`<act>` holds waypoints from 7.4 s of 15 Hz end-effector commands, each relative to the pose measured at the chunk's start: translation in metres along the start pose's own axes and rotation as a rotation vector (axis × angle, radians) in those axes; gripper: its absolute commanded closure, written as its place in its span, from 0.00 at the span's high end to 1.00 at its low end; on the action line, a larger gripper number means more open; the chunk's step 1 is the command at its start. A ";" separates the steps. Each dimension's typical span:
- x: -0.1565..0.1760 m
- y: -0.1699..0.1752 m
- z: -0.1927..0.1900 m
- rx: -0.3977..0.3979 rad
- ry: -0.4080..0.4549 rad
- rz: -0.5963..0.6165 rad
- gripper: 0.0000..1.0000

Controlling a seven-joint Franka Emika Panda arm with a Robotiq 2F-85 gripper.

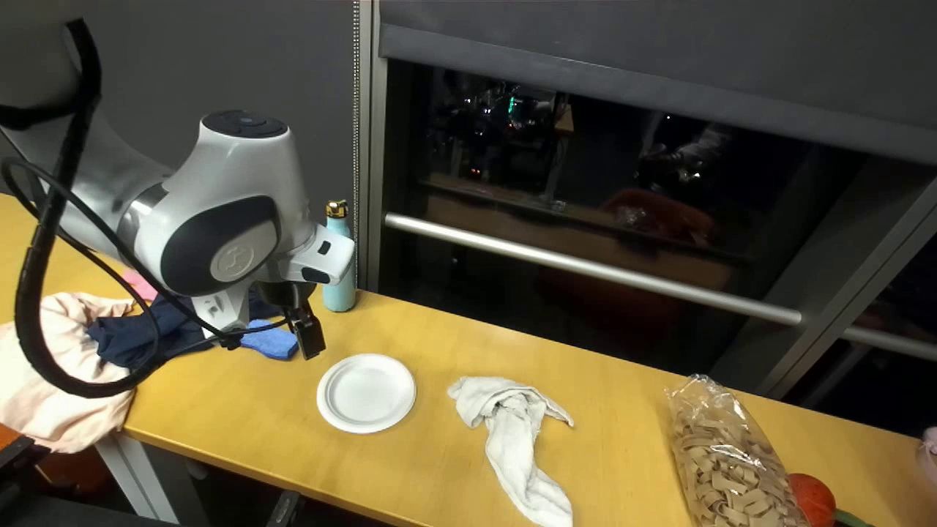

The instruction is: Move the white plate to the right and then use the white towel to wipe the table

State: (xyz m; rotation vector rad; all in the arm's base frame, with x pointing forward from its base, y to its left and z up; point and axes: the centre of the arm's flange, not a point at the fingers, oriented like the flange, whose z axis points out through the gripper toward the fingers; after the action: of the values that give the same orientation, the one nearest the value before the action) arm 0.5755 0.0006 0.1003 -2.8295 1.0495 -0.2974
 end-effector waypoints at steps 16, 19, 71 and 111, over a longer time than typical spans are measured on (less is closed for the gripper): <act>0.053 0.043 0.154 -0.054 0.031 0.104 0.22; 0.052 0.047 0.177 -0.046 0.033 0.111 0.01; 0.161 0.254 0.123 -0.345 0.398 0.256 0.75; -0.061 -0.114 0.094 0.245 -0.503 0.347 0.04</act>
State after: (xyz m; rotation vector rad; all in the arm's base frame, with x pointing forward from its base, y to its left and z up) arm 0.5879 0.1141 0.0362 -2.2046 1.2521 0.2872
